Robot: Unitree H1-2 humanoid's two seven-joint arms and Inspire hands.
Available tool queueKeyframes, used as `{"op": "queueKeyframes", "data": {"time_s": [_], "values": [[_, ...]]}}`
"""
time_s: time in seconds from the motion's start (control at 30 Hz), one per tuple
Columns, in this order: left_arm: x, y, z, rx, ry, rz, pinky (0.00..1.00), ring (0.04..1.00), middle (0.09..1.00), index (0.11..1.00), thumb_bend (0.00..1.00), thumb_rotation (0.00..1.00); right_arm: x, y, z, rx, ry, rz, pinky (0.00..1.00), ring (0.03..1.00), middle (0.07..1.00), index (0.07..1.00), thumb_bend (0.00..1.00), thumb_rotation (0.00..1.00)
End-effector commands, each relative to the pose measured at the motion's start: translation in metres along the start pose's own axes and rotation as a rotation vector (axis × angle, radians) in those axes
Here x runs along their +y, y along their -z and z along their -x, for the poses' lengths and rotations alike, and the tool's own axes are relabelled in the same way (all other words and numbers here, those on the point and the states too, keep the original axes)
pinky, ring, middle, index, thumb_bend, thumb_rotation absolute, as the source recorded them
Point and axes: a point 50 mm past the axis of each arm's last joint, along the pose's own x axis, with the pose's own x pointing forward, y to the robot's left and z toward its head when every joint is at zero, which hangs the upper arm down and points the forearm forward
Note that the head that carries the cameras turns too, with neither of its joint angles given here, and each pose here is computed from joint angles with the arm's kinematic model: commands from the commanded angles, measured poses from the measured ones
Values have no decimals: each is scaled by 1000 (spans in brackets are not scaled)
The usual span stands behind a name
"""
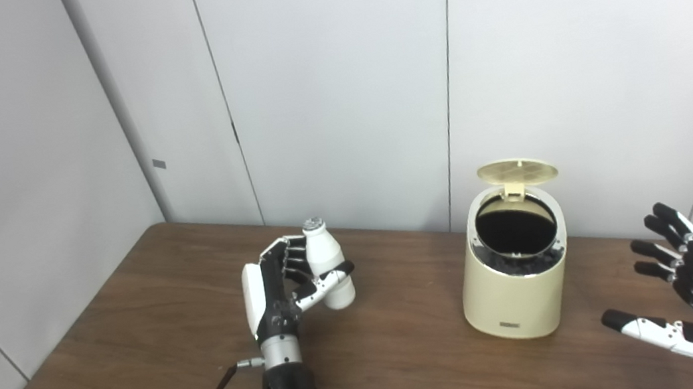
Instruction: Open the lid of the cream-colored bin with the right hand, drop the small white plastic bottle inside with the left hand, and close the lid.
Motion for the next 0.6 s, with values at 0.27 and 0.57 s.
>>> {"op": "queueKeyframes", "data": {"time_s": [0.27,0.57], "values": [[-5,-65,-1,-333,-3,177,361,434,480,506,480,0,1,15,-12,-80,1,-9,807,843,931,928,697,106],[-21,-126,-7,-602,58,183,388,431,468,511,480,0,11,29,-14,-80,10,-6,778,827,914,906,758,179]]}}
